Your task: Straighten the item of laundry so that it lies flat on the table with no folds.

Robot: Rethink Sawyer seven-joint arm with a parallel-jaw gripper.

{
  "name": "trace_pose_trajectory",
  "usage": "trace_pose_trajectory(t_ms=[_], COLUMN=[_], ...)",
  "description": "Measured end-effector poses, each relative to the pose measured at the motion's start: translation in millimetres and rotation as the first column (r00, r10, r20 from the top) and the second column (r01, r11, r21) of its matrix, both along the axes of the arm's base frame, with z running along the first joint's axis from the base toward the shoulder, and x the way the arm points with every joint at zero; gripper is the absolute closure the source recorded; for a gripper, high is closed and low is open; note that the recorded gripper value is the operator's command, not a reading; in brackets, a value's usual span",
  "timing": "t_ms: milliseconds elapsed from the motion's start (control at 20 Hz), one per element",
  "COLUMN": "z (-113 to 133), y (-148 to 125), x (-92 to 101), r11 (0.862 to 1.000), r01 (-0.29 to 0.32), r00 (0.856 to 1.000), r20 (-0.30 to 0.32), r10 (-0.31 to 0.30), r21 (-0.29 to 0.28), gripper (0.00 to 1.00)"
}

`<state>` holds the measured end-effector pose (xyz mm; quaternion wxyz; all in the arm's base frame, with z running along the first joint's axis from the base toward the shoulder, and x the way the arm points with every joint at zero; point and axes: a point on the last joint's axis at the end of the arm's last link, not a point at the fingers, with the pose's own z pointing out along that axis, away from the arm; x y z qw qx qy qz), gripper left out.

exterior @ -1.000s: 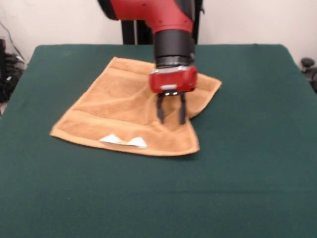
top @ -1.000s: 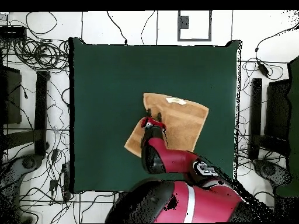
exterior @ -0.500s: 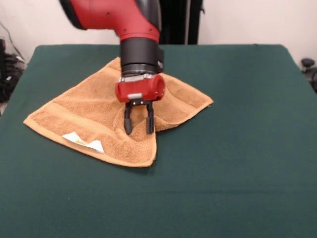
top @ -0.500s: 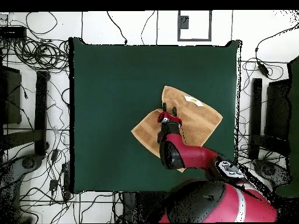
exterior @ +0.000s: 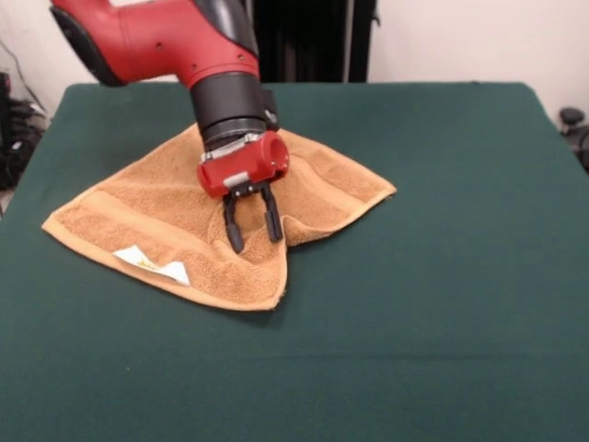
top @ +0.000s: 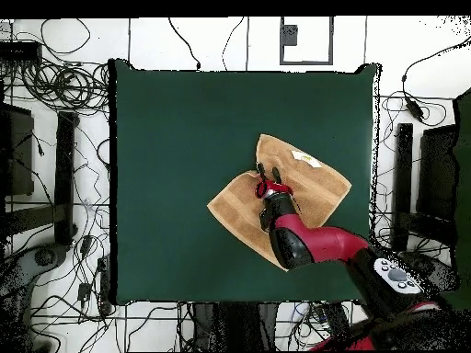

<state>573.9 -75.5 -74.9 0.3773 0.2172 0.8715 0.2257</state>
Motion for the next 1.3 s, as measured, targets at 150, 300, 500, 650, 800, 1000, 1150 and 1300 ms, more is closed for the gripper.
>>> trace_pose_trajectory(t_ms=[150,300,500,650,800,1000,1150,1300], z=[0,0,0,-1,-1,-1,0,-1], y=[-5,-8,-8,-4,0,2,7,14], x=[2.0,4.8,8.6,11.8,17.7,22.6,30.7,35.3], r11=[0.999,0.995,0.989,0.982,0.969,0.952,0.928,0.909], r01=[0.006,0.025,0.046,0.065,0.107,0.149,0.195,0.22], r00=[1.0,1.0,0.999,0.998,0.994,0.989,0.981,0.975], r20=[-0.006,-0.018,-0.024,-0.022,-0.036,-0.053,-0.075,-0.092], r10=[-0.005,-0.023,-0.043,-0.062,-0.102,-0.14,-0.18,-0.201], r21=[0.05,0.098,0.14,0.176,0.223,0.266,0.319,0.354], gripper=[0.0,0.0,0.0,0.0,0.0,0.0,0.0,0.0])
